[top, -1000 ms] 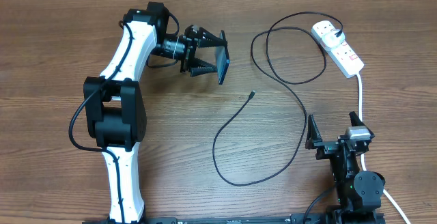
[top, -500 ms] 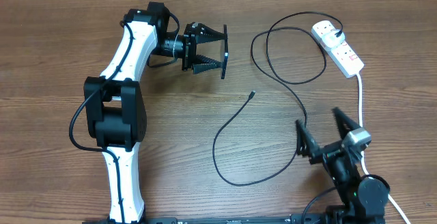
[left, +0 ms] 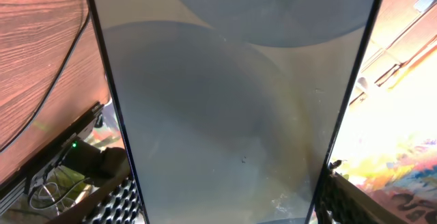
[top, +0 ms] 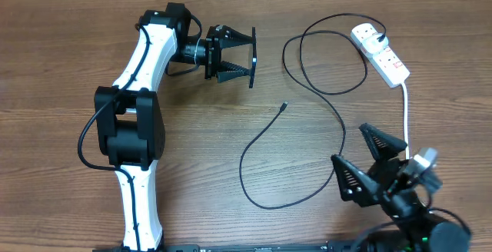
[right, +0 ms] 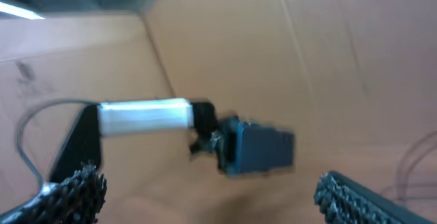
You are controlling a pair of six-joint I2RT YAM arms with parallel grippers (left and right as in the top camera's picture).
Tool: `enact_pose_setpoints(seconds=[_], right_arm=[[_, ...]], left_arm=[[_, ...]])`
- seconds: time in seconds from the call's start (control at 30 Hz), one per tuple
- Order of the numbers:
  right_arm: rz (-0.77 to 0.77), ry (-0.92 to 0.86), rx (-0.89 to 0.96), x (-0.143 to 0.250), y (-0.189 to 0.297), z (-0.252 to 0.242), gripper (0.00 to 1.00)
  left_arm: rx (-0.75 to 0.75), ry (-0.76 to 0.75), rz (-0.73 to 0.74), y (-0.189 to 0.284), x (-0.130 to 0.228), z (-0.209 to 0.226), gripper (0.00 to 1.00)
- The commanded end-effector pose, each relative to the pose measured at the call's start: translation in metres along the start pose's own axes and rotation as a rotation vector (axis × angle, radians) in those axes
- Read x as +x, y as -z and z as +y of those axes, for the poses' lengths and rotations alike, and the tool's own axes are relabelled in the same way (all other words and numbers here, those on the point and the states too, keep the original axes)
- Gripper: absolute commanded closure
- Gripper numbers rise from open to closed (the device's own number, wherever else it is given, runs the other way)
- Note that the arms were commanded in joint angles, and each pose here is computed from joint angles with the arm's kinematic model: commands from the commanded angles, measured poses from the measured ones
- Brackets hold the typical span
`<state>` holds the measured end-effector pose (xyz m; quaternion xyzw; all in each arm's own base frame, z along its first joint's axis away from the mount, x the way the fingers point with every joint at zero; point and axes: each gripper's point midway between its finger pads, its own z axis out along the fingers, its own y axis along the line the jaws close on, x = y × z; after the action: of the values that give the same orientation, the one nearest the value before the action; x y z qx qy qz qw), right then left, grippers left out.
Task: Plug charger to phone and switch on socket
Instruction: 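Move the right gripper toward the phone held by the left gripper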
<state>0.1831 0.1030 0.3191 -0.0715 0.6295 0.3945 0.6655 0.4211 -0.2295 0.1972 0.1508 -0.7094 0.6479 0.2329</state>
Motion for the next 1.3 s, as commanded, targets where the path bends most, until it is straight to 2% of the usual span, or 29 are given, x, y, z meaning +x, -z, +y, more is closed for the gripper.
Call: enact_pose_setpoints(seconds=[0.0, 0.13, 0.2, 0.27, 0.37, 0.43, 0.5, 0.6, 0.67, 0.73, 0.87, 1.03, 1.27], right_arm=[[0.081, 0.062, 0.091, -0.036, -0.007, 0.008, 0.00], [0.272, 0.021, 0.175, -0.039, -0.027, -0.006, 0.00], [0.366, -0.108, 0.088, -0.028, -0.038, 0.004, 0.00], [0.464, -0.240, -0.075, -0.016, -0.046, 0.026, 0.00], [0.522, -0.372, -0.239, -0.017, -0.061, 0.041, 0.00], [0.546, -0.388, -0.281, -0.014, -0.069, 0.043, 0.00], [0.565, -0.411, -0.205, -0.005, -0.079, 0.033, 0.00], [0.610, -0.429, 0.100, 0.021, -0.086, 0.000, 0.01], [0.655, -0.366, 0.304, 0.035, -0.084, -0.019, 0.00], [0.701, -0.318, 0.412, 0.042, -0.084, -0.022, 0.00], [0.808, -0.209, 0.513, 0.050, -0.105, -0.010, 0.00], [0.869, -0.063, 0.636, 0.061, -0.137, -0.008, 0.00], [0.802, -0.036, 0.770, 0.089, -0.173, -0.015, 0.00]], left_arm=[[0.054, -0.010, 0.029, 0.001, 0.004, -0.015, 0.34], [0.055, -0.010, 0.029, 0.001, 0.004, -0.015, 0.34], [0.054, -0.011, 0.029, 0.001, 0.004, -0.015, 0.34], [0.054, -0.015, 0.030, 0.000, 0.004, -0.014, 0.34], [0.052, -0.027, 0.030, 0.000, 0.004, -0.014, 0.34], [0.048, -0.030, 0.028, -0.001, 0.004, -0.014, 0.34], [0.037, -0.030, 0.025, -0.002, 0.003, -0.012, 0.34], [0.033, -0.030, 0.031, -0.005, 0.005, -0.011, 0.34], [0.030, -0.030, 0.037, -0.008, 0.006, -0.011, 0.34], [0.026, -0.030, 0.042, -0.011, 0.007, -0.010, 0.34], [0.019, -0.029, 0.048, -0.015, 0.008, -0.009, 0.34], [0.016, -0.025, 0.053, -0.017, 0.009, -0.008, 0.34], [0.001, 0.017, 0.046, -0.018, 0.008, -0.006, 0.34]])
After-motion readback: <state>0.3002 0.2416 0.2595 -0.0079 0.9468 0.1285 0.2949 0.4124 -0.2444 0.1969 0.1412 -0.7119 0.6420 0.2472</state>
